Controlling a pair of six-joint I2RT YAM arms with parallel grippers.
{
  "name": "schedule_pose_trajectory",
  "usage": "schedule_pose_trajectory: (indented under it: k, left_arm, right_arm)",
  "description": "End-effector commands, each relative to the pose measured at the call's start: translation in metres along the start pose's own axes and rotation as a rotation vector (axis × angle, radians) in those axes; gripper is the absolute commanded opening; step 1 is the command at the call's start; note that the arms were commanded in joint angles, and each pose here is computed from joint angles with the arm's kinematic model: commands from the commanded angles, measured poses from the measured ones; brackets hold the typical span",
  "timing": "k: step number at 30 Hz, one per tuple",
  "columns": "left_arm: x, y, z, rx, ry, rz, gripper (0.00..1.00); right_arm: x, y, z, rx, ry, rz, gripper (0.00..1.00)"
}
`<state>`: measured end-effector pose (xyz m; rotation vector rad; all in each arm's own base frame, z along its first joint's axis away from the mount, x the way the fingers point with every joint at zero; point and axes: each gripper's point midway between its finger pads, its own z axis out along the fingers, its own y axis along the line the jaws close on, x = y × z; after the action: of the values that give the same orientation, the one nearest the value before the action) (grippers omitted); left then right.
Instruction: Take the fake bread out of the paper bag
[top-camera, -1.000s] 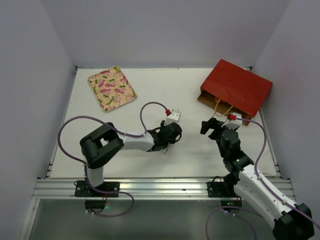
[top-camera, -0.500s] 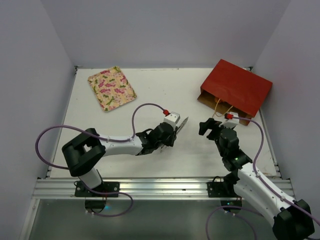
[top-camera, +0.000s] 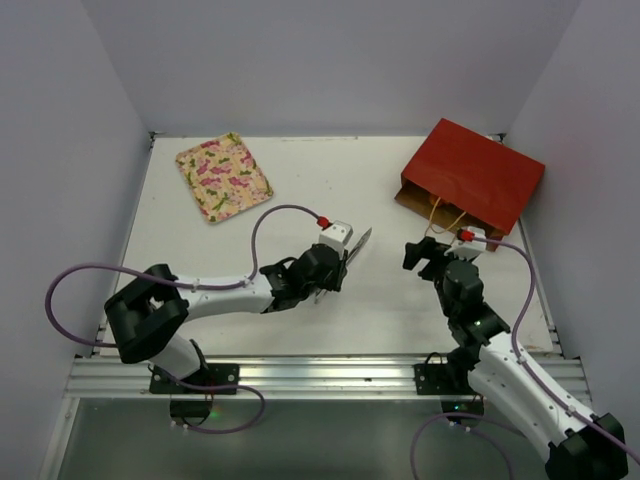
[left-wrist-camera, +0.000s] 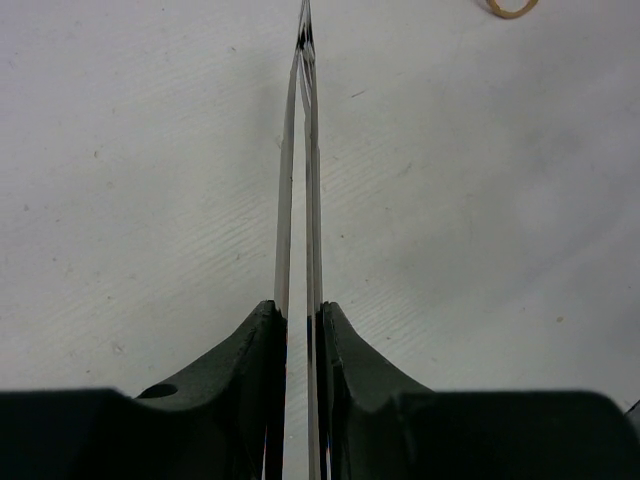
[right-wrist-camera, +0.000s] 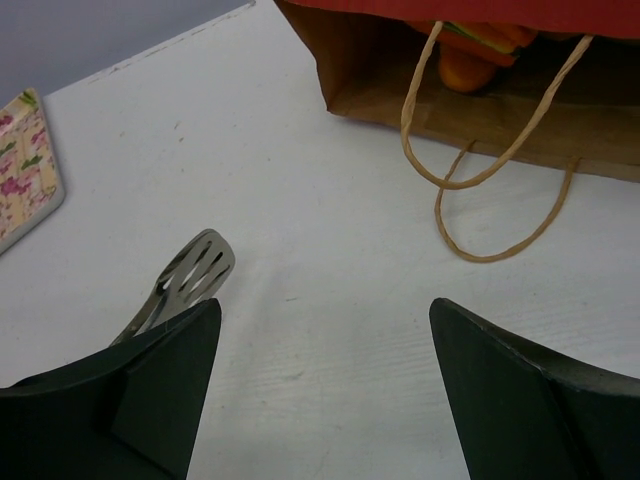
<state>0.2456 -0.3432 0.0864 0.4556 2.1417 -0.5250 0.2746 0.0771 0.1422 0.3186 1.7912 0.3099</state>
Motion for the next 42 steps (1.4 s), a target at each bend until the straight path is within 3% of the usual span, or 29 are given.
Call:
schedule_pose_trajectory:
  k: [1,8,18,21,28,32,42]
  left_arm:
    - [-0.033,-0.006,-0.015,0.008,-0.087,-0.041,0.27]
    - [-0.051,-0.001,-0.038,0.001,-0.135,-0.047,0.27]
    - [-0.06,0.001,-0.057,0.025,-0.172,-0.051,0.27]
    - [-0.059,0.005,-0.061,0.015,-0.177,-0.051,0.27]
    - [-0.057,0.011,-0.067,0.009,-0.189,-0.053,0.27]
    - [-0.057,0.015,-0.067,-0.014,-0.188,-0.048,0.27]
    - [-0.059,0.015,-0.07,-0.011,-0.19,-0.047,0.28]
  right_arm:
    - [-0.019,-0.003,-0.003,0.029,-0.058,-0.013,0.9]
    - [-0.043,-0.003,0.002,0.11,-0.059,-0.05,0.91]
    - [-0.041,0.005,0.05,0.287,0.174,-0.241,0.98]
    - [-0.045,-0.004,0.062,0.374,0.182,-0.282,0.99]
    - [-0.044,-0.016,0.088,0.393,0.21,-0.223,0.79]
    - [-0.038,-0.027,0.098,0.412,0.242,-0.181,0.78]
    - [-0.033,-0.03,0.122,0.397,0.224,-0.136,0.63]
